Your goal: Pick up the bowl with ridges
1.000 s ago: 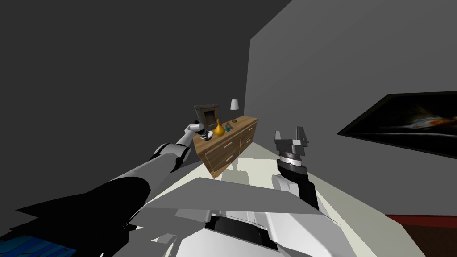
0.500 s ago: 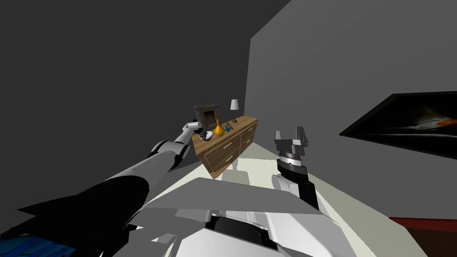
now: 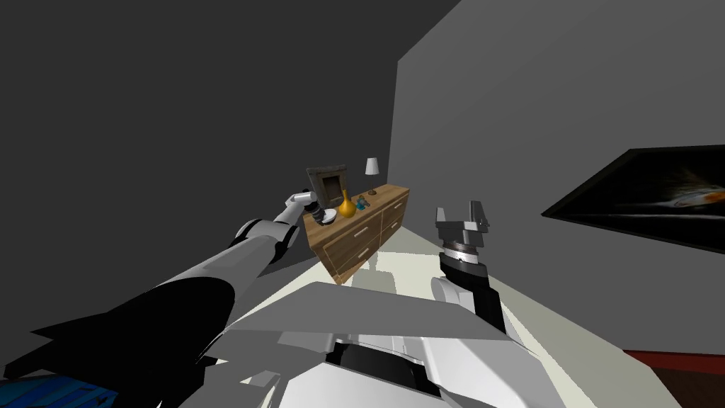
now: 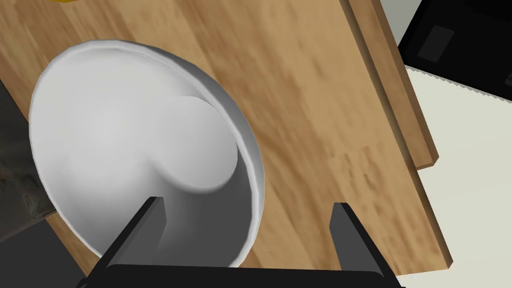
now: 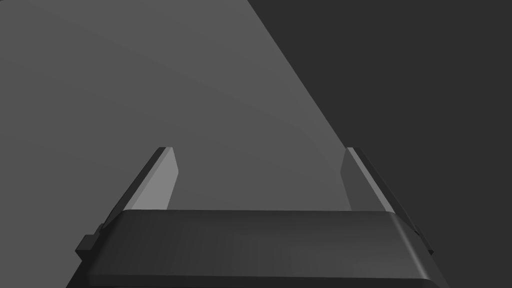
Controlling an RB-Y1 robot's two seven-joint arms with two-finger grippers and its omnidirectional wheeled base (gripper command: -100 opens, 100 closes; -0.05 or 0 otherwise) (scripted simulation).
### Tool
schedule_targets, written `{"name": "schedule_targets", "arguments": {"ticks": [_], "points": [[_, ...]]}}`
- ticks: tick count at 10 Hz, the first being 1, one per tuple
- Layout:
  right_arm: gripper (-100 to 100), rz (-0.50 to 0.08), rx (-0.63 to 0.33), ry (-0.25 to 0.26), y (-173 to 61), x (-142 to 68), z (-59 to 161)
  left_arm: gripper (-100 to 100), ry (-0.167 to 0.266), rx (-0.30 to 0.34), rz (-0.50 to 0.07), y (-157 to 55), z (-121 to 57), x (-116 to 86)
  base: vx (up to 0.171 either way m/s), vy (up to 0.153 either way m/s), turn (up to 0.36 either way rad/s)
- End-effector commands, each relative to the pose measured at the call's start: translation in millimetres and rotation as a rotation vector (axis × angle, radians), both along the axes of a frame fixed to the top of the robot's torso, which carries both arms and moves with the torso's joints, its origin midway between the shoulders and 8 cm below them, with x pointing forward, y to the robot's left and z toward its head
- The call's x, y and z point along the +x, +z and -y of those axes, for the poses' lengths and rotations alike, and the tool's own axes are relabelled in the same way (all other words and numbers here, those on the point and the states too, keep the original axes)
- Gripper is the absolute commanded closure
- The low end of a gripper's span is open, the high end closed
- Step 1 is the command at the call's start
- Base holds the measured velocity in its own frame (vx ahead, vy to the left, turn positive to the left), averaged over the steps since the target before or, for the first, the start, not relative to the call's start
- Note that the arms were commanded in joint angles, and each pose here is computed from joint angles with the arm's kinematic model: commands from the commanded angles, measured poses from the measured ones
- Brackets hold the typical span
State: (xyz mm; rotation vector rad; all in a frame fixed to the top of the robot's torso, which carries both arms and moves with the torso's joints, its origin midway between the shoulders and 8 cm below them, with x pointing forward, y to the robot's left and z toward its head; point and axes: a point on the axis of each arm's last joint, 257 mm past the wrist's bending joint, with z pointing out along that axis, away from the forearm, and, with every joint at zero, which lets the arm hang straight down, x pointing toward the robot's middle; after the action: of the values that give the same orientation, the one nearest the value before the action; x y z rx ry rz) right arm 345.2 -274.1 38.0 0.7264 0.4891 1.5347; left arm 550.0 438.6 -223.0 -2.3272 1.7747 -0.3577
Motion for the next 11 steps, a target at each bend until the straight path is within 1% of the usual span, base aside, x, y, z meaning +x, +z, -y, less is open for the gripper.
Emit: {"name": "schedule_targets", "arguments": {"ticks": [1,2,3,5,6,7,9,10,11], "points": [[0,0.0,0.0,0.0,0.0,0.0,0.0,-100,0.0,0.0,0.0,0.0,0.0,0.0,0.01,-0.003,0.003],[0,0.0,0.0,0.0,0.0,0.0,0.0,0,0.001,-0.001,-0.005,-0.7,-0.2,-1.4,0.0,0.0,0.0],[0,0.0,0.0,0.0,0.0,0.0,0.0,-100,0.018,-0.008,-0.002,-3.9,13.6,7.3,-0.025,0.071,-0.031],[0,0.0,0.0,0.0,0.0,0.0,0.0,-100,0.049,-0.017,0.017,-2.6,38.1,25.1,-0.053,0.189,-0.078],[0,0.0,0.0,0.0,0.0,0.0,0.0,-100,0.045,-0.018,0.001,-10.0,43.2,22.5,-0.046,0.147,-0.039],[0,0.0,0.0,0.0,0.0,0.0,0.0,-100,0.049,-0.018,0.01,-9.3,60.2,31.8,-0.038,0.126,-0.018],[0,0.0,0.0,0.0,0.0,0.0,0.0,-100,0.076,-0.024,0.004,-14.9,88.0,40.7,-0.077,0.19,-0.081],[0,0.0,0.0,0.0,0.0,0.0,0.0,-100,0.068,-0.021,0.0,-17.3,92.3,40.5,-0.05,0.154,-0.03],[0,0.0,0.0,0.0,0.0,0.0,0.0,-100,0.068,-0.021,0.0,-17.3,92.3,40.5,-0.01,0.038,0.014]]}}
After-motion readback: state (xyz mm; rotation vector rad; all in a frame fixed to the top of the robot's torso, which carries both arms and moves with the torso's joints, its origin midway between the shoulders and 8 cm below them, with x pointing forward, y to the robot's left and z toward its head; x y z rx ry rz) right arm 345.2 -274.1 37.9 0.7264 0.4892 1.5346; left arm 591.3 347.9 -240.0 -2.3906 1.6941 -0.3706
